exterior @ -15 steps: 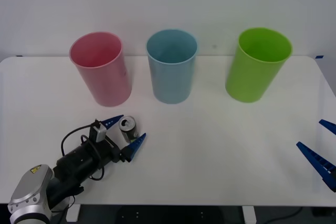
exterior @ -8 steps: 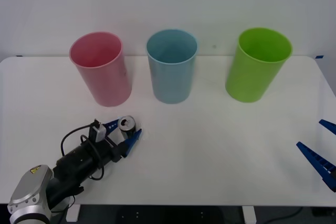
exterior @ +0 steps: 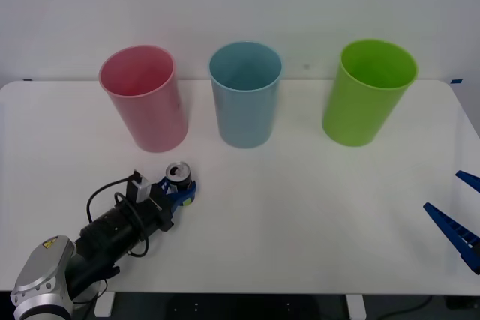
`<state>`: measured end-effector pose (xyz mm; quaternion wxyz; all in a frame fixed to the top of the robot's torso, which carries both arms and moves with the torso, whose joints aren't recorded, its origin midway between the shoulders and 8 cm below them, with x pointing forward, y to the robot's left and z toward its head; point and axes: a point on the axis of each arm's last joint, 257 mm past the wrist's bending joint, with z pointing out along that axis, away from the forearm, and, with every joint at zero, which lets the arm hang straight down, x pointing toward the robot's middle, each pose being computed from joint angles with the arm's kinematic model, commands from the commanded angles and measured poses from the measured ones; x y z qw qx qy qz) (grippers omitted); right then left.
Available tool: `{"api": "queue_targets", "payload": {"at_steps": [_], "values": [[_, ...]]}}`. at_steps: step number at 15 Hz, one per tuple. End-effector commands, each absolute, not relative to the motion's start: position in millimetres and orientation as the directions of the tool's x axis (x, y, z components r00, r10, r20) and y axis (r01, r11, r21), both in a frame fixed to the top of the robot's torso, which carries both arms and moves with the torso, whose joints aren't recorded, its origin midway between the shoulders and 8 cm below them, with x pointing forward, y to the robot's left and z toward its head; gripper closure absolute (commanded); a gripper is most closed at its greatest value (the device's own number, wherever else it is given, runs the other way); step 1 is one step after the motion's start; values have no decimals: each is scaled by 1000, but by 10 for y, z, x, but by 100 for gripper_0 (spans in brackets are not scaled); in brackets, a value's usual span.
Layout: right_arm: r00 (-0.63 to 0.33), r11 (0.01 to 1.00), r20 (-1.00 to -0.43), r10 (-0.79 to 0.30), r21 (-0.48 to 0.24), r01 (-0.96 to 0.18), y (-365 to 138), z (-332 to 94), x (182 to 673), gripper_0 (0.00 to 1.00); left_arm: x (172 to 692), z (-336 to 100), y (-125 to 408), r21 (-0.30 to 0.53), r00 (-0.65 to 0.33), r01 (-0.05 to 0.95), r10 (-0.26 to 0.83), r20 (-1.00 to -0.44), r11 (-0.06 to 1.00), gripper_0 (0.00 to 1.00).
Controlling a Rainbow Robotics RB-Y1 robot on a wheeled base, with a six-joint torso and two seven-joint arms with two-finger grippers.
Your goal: Grasp the object on the table and drop it into the matching bin: aluminum can to the light blue bin, PET bottle to the pink bin.
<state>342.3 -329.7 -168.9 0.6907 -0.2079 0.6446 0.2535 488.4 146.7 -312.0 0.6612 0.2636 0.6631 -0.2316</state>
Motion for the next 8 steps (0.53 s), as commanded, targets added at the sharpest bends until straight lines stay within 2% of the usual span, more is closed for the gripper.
{"api": "queue_targets", "payload": {"at_steps": [1, 4, 8], "values": [[41, 785, -996, 82, 39, -618, -3297, -1689, 3423, 0, 4882, -3090, 1442, 43, 20, 663, 39, -999, 747, 100], [41, 785, -996, 82, 39, -618, -3297, -1689, 3423, 0, 4861, -2939, 1425, 27, 48, 674, -6, -999, 738, 100], [41, 785, -996, 82, 39, -618, -3297, -1689, 3423, 0, 4929, -2634, 1723, 36, 102, 638, -39, -994, 769, 100]]}}
